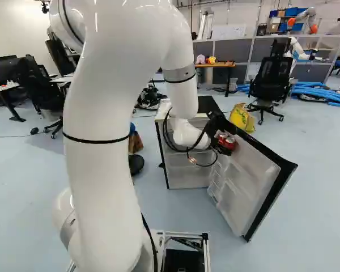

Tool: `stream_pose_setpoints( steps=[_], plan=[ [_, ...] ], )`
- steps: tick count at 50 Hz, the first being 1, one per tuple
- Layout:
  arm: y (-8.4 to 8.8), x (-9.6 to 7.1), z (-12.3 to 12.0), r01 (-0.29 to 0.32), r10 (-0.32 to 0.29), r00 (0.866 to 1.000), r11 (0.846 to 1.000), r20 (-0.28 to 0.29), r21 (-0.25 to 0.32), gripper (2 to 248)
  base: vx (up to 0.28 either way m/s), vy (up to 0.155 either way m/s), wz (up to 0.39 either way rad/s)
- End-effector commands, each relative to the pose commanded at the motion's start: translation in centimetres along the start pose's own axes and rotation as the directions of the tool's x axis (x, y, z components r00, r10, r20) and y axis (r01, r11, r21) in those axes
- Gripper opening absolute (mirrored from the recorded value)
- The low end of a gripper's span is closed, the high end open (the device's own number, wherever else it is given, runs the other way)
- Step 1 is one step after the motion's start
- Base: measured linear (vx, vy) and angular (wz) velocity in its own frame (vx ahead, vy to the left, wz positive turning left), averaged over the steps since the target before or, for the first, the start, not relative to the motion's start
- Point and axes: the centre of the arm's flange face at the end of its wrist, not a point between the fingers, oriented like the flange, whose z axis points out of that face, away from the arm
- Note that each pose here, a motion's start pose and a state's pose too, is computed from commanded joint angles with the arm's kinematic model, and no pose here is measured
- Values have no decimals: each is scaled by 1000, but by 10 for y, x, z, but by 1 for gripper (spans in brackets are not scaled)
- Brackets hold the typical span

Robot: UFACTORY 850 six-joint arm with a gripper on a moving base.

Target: Grab a drink from the fridge

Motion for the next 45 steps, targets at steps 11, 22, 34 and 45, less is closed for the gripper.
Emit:
stream_pose_setpoints(
  steps=[11,22,34,45],
  plan=[
    [0,3,0,0,0,1000,1000,-29,0,143,0,0,0],
    [0,4,0,0,0,999,1000,-49,0,143,0,0,0],
    [0,6,0,0,0,997,1000,-72,0,143,0,0,0],
    [0,7,0,0,0,997,1000,-74,0,143,0,0,0]
  ],
)
